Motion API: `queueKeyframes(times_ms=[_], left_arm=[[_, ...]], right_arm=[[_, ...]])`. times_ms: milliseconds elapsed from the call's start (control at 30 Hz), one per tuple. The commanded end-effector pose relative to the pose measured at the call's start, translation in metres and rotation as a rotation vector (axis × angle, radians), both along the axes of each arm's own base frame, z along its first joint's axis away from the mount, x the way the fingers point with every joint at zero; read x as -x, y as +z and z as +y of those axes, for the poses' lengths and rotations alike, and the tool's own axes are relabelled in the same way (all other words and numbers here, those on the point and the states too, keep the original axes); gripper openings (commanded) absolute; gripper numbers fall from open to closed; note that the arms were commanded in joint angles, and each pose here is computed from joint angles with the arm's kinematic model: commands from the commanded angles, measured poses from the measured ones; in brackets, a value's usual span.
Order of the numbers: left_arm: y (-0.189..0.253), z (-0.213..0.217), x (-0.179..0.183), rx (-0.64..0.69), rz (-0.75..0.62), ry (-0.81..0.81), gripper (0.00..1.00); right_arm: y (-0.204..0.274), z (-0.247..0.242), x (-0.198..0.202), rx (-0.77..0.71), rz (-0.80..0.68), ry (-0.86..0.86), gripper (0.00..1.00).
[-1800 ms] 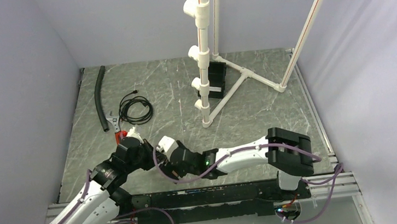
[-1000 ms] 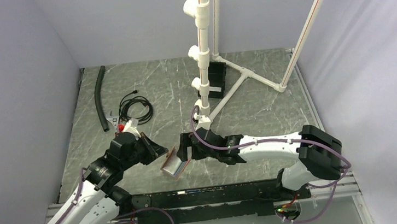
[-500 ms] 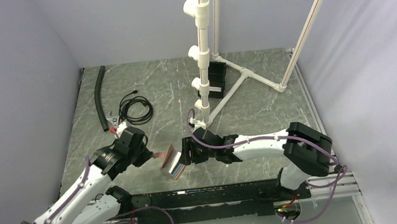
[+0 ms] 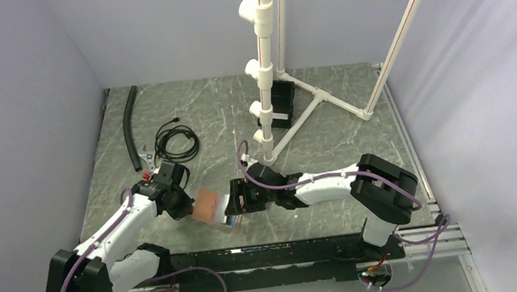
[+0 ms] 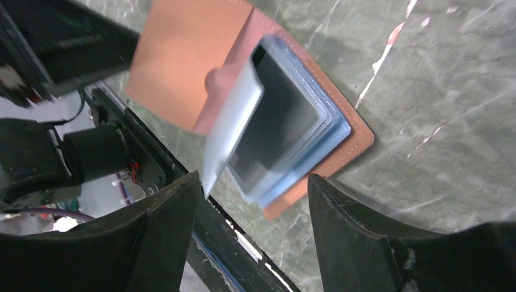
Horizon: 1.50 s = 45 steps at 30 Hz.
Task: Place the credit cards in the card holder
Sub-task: Open the card holder at the center of the board.
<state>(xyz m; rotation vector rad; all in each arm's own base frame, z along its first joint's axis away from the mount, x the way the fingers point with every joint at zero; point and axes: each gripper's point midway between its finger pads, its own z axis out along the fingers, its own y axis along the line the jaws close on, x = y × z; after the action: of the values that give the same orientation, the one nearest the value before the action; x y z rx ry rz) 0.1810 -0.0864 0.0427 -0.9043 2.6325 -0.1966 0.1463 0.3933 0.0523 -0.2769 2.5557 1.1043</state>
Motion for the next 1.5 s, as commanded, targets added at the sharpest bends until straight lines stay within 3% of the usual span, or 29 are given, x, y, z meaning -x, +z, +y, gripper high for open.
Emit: queueKeyframes(times_ms=[0, 367, 533, 900, 1033, 1267, 1300, 1467], left_arm=[[-0.018, -0.012, 0.016, 0.089, 0.079, 0.04, 0.0], [-0.035, -0.023, 0.035, 0.222, 0.068, 0.094, 0.0], [-0.046, -0.029, 0.041, 0.257, 0.098, 0.099, 0.0], [-0.057, -0.054, 0.041, 0.392, 0.108, 0.076, 0.0], [-0.053, -0.056, 0.037, 0.392, 0.097, 0.058, 0.0], [-0.045, -0.041, 0.037, 0.275, 0.128, 0.041, 0.0], [-0.042, -0.037, 0.038, 0.249, 0.136, 0.043, 0.05], [-0.01, -0.027, 0.035, 0.214, 0.075, 0.055, 0.48]], right_arm=[[0.02, 0.017, -0.016, -0.116, 0.036, -0.028, 0.68], [0.012, 0.023, -0.017, -0.112, 0.065, -0.027, 0.75], [0.044, 0.046, -0.011, -0.231, 0.032, 0.056, 0.72], [0.078, 0.086, -0.012, -0.331, 0.031, 0.155, 0.73], [0.076, 0.065, -0.025, -0.223, -0.031, 0.088, 0.74], [0.029, -0.027, -0.029, 0.072, -0.102, -0.025, 0.76], [0.027, -0.034, -0.027, 0.076, -0.107, -0.027, 0.76], [0.031, -0.037, -0.019, 0.028, -0.13, 0.018, 0.71]])
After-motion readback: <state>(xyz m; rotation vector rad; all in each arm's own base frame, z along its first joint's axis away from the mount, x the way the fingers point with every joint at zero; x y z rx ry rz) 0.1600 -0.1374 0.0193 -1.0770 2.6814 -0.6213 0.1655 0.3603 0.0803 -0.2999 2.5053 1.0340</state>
